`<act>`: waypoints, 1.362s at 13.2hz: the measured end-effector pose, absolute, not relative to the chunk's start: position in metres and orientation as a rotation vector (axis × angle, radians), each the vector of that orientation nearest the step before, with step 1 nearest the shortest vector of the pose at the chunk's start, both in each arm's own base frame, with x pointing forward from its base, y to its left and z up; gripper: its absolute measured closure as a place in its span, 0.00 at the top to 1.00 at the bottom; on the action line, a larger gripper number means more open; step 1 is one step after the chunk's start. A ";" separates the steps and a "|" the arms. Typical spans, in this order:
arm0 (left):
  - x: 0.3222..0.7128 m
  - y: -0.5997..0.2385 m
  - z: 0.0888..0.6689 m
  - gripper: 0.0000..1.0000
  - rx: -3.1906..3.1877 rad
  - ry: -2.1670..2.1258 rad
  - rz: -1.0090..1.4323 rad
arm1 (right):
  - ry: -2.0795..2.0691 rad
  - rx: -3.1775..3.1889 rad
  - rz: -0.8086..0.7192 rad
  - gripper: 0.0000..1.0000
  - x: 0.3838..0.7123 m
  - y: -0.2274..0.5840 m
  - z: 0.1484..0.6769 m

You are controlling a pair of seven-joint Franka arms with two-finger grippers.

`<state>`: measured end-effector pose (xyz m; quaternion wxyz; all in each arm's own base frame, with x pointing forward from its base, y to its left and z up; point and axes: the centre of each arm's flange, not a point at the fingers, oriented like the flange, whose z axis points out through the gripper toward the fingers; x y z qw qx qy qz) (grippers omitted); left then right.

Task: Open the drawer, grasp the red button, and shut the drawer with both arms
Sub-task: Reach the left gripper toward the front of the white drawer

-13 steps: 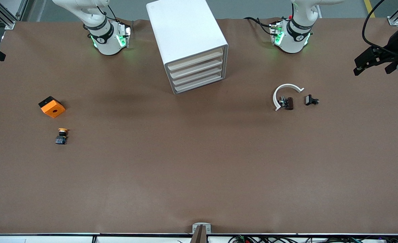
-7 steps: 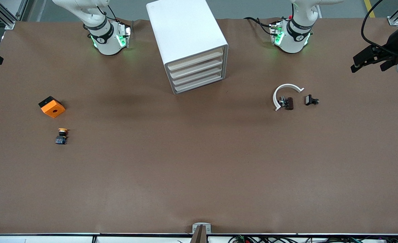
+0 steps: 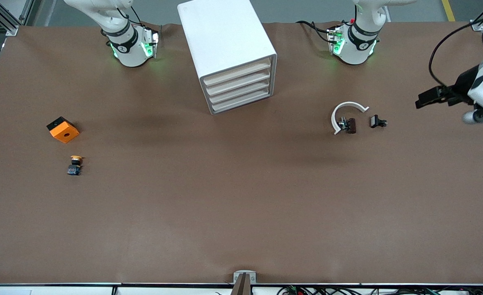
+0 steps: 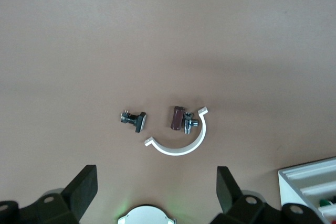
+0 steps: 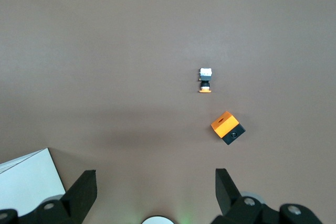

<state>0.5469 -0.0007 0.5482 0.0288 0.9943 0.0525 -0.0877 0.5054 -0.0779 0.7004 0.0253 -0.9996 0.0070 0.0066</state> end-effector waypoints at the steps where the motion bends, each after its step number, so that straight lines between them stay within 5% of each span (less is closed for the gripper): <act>1: 0.557 -0.003 0.531 1.00 3.065 0.188 -0.287 | 0.025 -3.088 0.059 1.00 0.513 -0.080 0.688; 9: 0.603 -0.103 0.408 1.00 3.063 0.419 -0.383 | -0.011 -3.076 0.209 1.00 0.578 -0.101 0.592; 18: 0.582 -0.218 0.325 1.00 2.979 0.854 -0.637 | -0.196 -3.065 0.156 1.00 0.588 -0.158 0.566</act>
